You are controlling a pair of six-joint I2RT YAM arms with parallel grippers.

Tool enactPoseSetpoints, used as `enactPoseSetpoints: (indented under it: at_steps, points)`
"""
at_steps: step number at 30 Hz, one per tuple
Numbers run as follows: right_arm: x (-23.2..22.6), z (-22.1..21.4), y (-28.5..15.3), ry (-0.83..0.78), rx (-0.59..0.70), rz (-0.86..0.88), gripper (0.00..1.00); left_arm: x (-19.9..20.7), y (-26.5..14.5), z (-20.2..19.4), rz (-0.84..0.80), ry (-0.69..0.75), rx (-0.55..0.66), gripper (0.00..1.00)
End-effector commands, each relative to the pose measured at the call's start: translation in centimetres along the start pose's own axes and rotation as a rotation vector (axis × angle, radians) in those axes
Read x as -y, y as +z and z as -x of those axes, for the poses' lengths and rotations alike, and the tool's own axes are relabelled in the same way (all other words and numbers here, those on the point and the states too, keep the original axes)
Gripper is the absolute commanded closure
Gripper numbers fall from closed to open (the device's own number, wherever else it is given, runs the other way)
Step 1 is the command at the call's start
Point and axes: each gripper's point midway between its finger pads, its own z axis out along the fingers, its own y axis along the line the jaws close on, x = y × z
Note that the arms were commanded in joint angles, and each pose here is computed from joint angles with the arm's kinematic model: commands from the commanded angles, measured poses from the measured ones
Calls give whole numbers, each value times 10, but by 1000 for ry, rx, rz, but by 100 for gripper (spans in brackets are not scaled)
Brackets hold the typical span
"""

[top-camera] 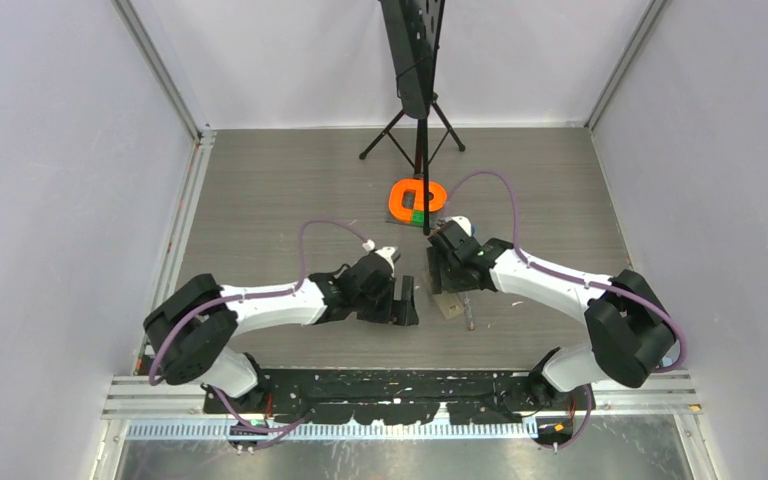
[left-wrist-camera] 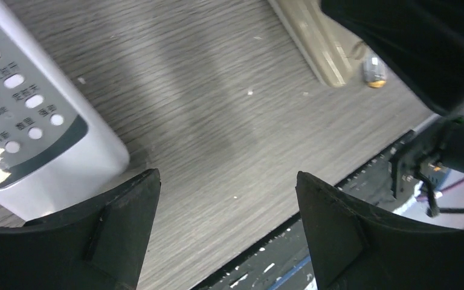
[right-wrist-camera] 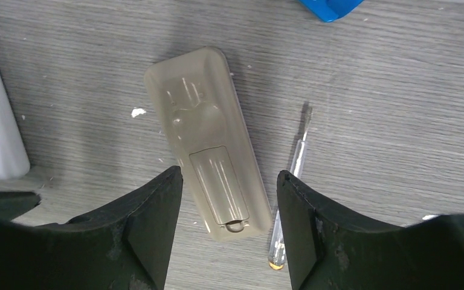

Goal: Unload the batteries from the remote control

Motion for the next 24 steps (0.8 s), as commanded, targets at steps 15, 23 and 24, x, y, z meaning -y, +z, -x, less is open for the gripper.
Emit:
enactPoseSetpoints:
  at_steps: [15,23,24]
  points:
    - [-23,-17,27,-85,-105,91,36,-108,-28,9,445,-105,150,14]
    - [-67,-31,22,-275,-96,189,50,-134,-54,22,519,-113,187,8]
    - [-72,-35,22,-295,-106,199,52,-133,-55,24,513,-113,193,8]
